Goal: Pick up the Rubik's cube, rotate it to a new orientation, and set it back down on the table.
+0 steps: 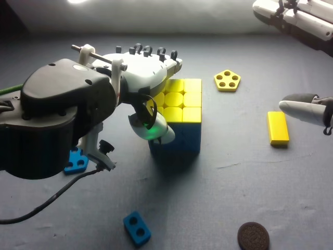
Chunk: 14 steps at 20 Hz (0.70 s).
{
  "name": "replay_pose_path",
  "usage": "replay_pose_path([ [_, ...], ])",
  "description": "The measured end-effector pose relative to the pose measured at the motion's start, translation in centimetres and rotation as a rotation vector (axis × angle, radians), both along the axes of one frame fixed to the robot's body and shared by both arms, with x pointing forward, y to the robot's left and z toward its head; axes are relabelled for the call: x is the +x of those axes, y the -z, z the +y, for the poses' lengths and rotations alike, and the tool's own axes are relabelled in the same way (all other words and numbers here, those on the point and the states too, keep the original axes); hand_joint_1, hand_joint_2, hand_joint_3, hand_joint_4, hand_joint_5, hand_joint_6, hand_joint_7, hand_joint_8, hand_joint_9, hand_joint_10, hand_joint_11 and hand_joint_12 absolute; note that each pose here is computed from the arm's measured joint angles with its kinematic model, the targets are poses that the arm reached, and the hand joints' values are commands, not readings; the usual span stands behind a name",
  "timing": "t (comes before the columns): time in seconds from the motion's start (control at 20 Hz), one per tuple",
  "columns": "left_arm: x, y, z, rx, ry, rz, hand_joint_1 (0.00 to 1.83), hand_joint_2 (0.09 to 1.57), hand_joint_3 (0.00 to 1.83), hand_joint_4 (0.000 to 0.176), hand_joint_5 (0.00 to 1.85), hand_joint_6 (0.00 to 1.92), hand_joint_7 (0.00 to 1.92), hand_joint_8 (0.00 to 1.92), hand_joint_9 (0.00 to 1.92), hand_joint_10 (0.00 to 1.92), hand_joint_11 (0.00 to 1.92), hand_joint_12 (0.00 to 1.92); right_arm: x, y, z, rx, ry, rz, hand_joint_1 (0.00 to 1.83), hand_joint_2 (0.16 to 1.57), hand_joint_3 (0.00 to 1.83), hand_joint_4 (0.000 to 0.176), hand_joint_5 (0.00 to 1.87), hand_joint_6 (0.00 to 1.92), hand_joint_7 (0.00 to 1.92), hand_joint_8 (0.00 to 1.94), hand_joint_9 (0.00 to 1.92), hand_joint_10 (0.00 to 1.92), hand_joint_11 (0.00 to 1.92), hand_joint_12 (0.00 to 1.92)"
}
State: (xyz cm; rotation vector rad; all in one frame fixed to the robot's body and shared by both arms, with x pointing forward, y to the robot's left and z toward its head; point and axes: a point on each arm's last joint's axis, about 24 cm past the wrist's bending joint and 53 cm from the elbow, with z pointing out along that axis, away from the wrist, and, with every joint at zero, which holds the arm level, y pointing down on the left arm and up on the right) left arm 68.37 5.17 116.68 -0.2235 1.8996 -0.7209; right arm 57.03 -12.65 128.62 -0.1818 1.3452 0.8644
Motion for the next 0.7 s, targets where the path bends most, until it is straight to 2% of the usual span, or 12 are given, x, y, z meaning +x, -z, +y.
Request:
replay_pose_path([
  [0.25,0.4,0.8,0.1,0.01,-0.006,0.009,0.9,1.0,0.0,0.0,0.0,0.0,0.0,0.0,0.0,0.0,0.0,0.0,-0.1,-0.4,0.0,0.007,-0.001,-0.017,0.37,1.18,0.0,0.0,0.01,0.01,0.03,0.01,0.03,0.01,0.0,0.0],
  [0.65,0.9,1.9,-0.8,0.019,0.003,0.021,0.86,1.03,0.01,0.0,0.0,0.0,0.0,0.0,0.0,0.0,0.0,0.0,-0.1,-0.4,0.0,0.006,-0.001,-0.017,0.35,1.19,0.0,0.0,0.0,0.0,0.04,0.01,0.04,0.01,0.0,0.0],
  [0.7,0.9,1.9,-0.8,0.02,0.002,0.021,0.9,1.02,0.01,0.0,0.0,0.0,0.0,0.0,0.0,0.0,0.0,0.0,-0.1,-0.4,-0.1,0.005,-0.001,-0.016,0.29,1.21,0.01,0.0,0.0,0.0,0.02,0.0,0.04,0.01,0.0,0.0],
])
